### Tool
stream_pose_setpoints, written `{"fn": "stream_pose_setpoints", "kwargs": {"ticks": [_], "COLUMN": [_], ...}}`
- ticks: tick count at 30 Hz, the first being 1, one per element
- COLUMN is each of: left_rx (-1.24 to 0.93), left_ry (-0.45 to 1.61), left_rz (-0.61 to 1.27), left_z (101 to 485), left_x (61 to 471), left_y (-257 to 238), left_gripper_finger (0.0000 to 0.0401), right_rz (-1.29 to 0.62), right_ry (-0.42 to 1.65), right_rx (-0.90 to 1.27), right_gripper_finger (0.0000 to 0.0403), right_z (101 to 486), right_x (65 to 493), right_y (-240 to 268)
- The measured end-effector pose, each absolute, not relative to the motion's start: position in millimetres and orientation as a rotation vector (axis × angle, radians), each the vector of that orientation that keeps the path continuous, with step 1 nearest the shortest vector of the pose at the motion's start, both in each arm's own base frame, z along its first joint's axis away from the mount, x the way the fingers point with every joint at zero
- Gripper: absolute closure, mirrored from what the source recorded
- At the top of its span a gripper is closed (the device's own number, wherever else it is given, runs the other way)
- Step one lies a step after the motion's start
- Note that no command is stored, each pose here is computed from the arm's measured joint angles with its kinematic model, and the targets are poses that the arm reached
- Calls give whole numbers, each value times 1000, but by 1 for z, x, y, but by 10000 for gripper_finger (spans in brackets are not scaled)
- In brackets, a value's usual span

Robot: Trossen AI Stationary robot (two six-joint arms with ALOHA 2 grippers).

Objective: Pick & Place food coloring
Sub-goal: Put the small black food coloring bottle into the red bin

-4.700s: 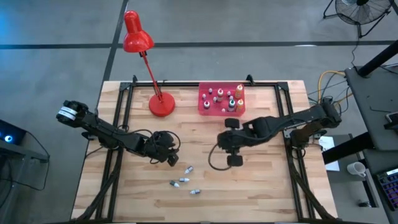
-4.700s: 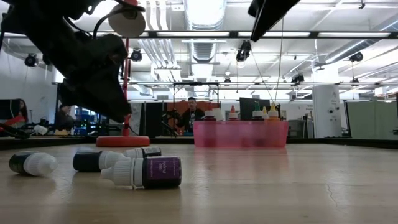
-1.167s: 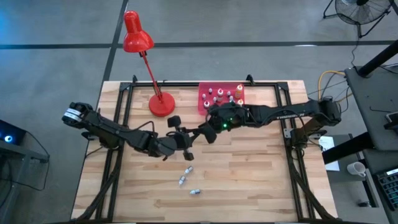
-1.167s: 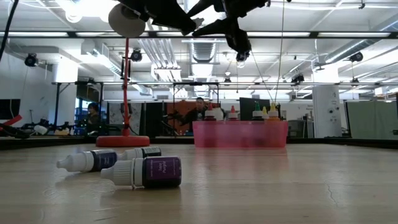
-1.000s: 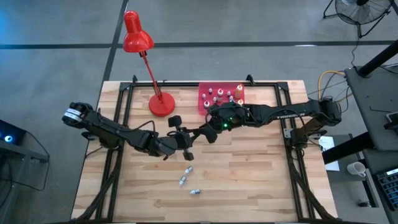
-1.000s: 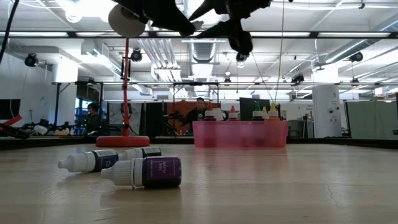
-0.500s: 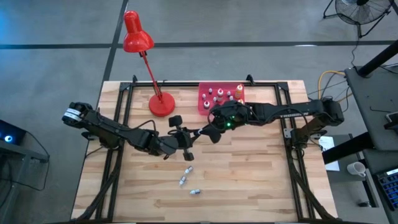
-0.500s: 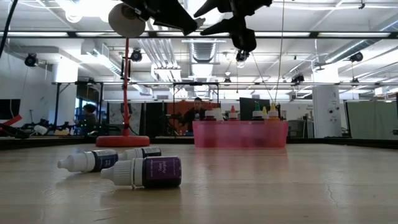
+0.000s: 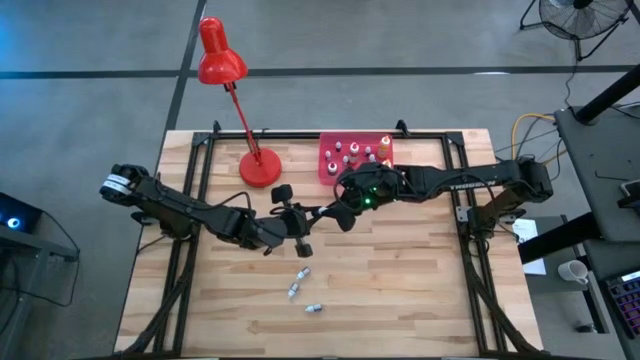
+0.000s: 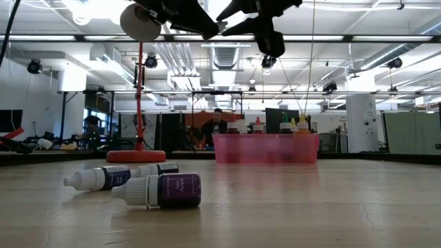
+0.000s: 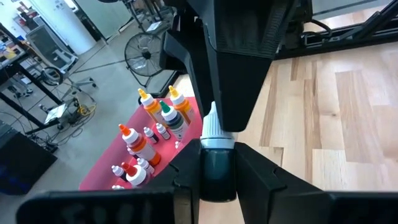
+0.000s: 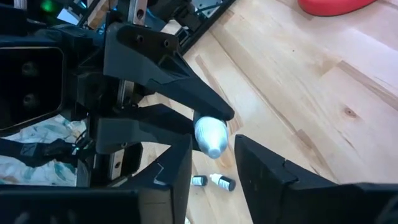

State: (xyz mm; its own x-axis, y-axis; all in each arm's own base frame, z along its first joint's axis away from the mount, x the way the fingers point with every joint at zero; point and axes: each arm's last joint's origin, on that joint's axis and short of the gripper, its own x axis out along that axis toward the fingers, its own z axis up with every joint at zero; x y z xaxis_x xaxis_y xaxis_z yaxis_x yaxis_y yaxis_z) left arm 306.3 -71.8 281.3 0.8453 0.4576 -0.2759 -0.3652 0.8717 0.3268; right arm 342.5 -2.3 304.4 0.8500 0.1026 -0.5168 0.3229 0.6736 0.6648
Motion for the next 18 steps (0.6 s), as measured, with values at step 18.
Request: {"fn": "stream_pose_setpoints", "kwargs": {"ticks": [18], "left_rx": [254], "left_ry": [339], "left_rz": [451], "left_z": [284], "left_x": [307], "left_y": [-71], "left_gripper_finger": [346], "right_rz": [-122], "right_ry": [557], "right_rx": [798], "right_gripper_finger": [357], "right_z": [305], "right_x": [342], "right_y": [-2]}}
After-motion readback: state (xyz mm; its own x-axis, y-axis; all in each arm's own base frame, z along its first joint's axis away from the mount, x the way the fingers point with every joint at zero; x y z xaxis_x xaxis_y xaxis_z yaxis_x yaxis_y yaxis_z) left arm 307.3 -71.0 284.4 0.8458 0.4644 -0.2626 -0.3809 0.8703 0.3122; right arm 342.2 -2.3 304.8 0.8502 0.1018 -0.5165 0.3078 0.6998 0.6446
